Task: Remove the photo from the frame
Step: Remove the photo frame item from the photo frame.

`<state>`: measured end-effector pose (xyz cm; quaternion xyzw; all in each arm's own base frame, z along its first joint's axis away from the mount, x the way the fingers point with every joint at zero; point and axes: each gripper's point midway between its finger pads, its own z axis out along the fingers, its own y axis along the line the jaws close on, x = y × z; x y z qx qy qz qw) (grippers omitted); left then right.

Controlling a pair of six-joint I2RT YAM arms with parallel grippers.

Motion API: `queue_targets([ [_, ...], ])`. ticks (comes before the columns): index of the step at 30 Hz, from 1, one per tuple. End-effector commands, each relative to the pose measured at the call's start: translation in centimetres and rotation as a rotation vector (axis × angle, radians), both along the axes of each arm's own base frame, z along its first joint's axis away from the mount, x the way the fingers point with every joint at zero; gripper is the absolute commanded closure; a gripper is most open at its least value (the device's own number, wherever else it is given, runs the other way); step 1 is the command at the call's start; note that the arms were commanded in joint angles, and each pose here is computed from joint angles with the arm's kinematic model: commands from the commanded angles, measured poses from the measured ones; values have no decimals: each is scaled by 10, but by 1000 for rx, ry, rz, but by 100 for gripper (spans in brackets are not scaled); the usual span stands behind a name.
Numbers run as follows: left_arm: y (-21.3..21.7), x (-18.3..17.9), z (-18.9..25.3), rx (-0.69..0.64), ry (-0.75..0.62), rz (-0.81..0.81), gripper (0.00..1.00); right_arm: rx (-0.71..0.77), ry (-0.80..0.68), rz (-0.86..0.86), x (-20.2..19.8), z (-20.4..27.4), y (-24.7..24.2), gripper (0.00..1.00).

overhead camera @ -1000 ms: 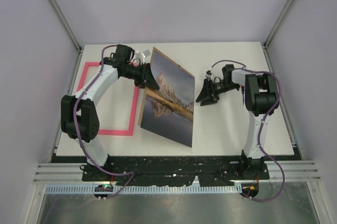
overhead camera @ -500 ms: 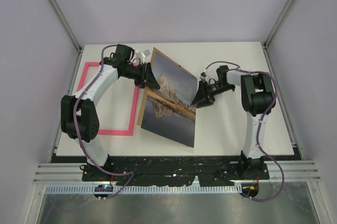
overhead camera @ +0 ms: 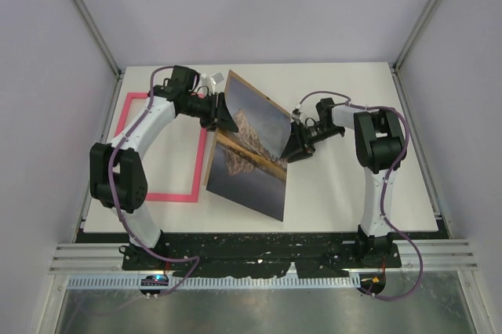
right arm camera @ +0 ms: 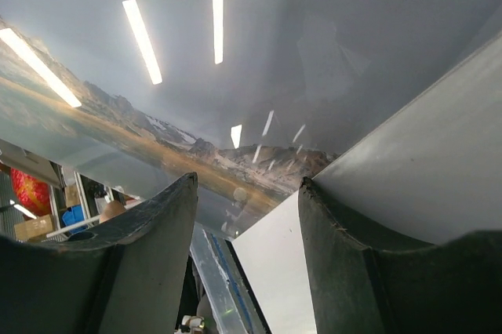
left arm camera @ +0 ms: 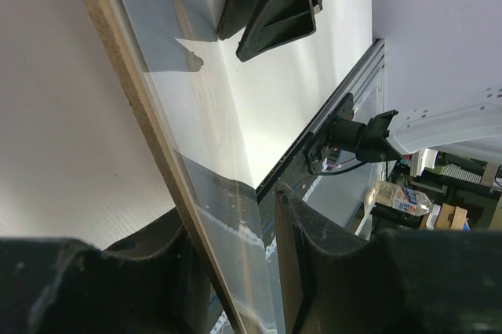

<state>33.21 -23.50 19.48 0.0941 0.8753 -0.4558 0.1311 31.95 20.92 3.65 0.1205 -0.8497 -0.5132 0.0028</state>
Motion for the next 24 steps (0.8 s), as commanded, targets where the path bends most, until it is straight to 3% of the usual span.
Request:
queue_targets([
  [1, -3, -3, 34, -67, -105, -28, 62, 49, -31, 37, 2, 6, 11, 41],
  [11, -2, -5, 39, -63, -122, -32, 62, 60, -47, 39, 1, 8, 12, 41],
  [24, 4, -7, 45, -61, -140, -23, 76, 90, -32, 20, 2, 10, 7, 41],
])
